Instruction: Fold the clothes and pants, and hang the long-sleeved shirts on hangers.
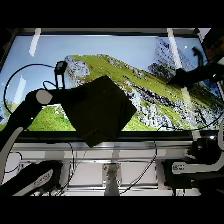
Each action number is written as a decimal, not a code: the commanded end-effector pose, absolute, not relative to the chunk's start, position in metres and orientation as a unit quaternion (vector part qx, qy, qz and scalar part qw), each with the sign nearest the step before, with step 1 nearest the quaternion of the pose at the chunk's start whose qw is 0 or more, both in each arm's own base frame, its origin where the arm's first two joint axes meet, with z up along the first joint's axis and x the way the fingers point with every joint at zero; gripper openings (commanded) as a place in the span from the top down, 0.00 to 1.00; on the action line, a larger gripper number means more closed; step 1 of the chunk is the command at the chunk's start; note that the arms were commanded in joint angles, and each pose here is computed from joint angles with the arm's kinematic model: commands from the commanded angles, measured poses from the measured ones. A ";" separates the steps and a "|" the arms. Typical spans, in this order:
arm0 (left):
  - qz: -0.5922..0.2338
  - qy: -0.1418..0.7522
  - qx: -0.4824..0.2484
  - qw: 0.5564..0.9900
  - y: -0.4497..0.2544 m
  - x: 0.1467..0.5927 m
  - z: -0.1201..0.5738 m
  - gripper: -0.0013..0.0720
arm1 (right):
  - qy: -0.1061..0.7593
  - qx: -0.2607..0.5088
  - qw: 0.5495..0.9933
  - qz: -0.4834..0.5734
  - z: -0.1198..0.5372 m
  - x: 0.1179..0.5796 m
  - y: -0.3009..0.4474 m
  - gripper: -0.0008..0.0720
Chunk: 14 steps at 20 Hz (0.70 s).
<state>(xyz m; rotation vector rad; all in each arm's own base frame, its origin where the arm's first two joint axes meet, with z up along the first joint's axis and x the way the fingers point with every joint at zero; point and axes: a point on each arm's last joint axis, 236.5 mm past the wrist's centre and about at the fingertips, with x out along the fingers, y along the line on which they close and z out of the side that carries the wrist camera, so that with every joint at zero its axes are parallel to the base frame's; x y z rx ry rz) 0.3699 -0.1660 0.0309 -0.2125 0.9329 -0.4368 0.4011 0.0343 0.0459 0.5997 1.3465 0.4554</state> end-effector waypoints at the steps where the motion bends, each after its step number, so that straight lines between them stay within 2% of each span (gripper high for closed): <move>1: -0.143 0.534 -0.157 0.818 -0.113 0.330 -0.030 0.97 | 0.619 0.397 0.611 0.293 0.015 0.362 0.092 0.96; 3: -0.111 0.543 -0.233 0.799 -0.103 0.321 -0.051 0.97 | 0.617 0.449 0.577 0.291 0.003 0.360 0.102 0.96; 4: -0.097 0.538 -0.265 0.794 -0.101 0.322 -0.055 0.97 | 0.614 0.454 0.583 0.278 -0.006 0.366 0.100 0.95; 5: -0.083 0.527 -0.277 0.799 -0.095 0.328 -0.058 0.96 | 0.605 0.459 0.597 0.258 -0.013 0.377 0.096 0.88; 6: -0.073 0.514 -0.278 0.808 -0.090 0.336 -0.058 0.94 | 0.597 0.466 0.609 0.236 -0.017 0.386 0.091 0.69; 7: -0.062 0.499 -0.280 0.818 -0.084 0.345 -0.057 0.86 | 0.591 0.472 0.615 0.223 -0.019 0.393 0.088 0.49; 8: -0.048 0.483 -0.286 0.826 -0.078 0.353 -0.055 0.71 | 0.588 0.473 0.619 0.219 -0.020 0.395 0.087 0.43; 9: -0.034 0.468 -0.295 0.832 -0.073 0.360 -0.052 0.54 | 0.588 0.472 0.619 0.219 -0.021 0.395 0.087 0.43; 10: -0.021 0.455 -0.303 0.837 -0.068 0.366 -0.049 0.43 | 0.589 0.472 0.619 0.219 -0.021 0.395 0.087 0.43; 13: -0.006 0.427 -0.302 0.852 -0.058 0.378 -0.044 0.41 | 0.589 0.472 0.619 0.219 -0.021 0.395 0.087 0.40; 14: -0.005 0.431 -0.303 0.850 -0.058 0.378 -0.047 0.41 | 0.589 0.472 0.619 0.219 -0.021 0.395 0.087 0.29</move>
